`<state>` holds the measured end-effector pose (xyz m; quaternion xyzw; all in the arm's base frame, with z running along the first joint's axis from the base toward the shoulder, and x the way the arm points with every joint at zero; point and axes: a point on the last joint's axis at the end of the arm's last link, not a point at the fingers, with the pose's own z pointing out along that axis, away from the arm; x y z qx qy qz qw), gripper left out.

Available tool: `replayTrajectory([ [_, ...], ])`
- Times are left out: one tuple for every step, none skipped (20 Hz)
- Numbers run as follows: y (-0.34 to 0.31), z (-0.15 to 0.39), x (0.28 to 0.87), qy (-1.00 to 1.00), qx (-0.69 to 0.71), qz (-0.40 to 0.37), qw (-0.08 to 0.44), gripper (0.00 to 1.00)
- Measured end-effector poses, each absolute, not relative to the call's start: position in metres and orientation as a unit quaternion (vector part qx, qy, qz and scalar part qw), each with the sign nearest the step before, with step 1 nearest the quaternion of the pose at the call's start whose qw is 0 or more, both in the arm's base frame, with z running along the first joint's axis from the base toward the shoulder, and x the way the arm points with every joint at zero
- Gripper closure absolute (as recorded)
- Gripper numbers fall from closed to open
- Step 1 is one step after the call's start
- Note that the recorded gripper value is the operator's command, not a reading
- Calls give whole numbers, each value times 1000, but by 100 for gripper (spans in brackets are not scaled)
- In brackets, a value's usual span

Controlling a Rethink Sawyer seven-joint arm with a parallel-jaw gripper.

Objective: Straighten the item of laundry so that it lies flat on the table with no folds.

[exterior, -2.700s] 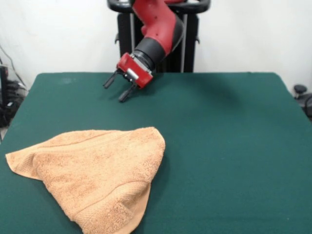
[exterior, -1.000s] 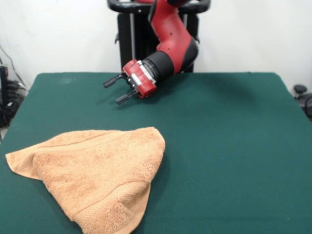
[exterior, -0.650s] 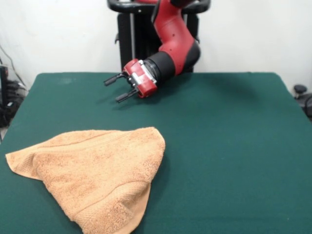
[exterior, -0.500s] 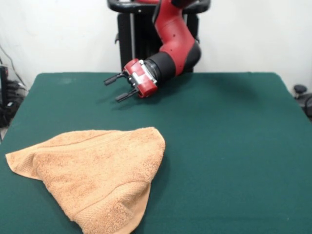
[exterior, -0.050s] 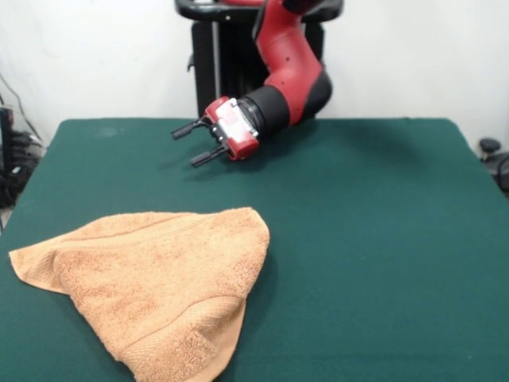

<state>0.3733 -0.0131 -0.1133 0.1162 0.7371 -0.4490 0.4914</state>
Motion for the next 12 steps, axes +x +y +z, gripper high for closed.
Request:
replayTrajectory([
  [-13,-113,374,738,119,-448,490,0],
  [-13,-113,374,739,121,-448,489,0],
  [-12,-113,374,740,123,-447,487,0],
  [-11,-113,375,743,128,-445,484,0],
  [-8,-114,377,752,139,-437,474,0],
  [-6,-114,378,756,143,-433,470,0],
  [-5,-114,379,760,147,-430,465,0],
  [-1,-115,380,766,153,-424,458,0],
  [6,-116,382,779,165,-410,445,0],
  [10,-116,383,784,169,-404,439,0],
  [13,-116,384,787,172,-400,436,0],
  [18,-113,387,793,181,-392,429,0],
])
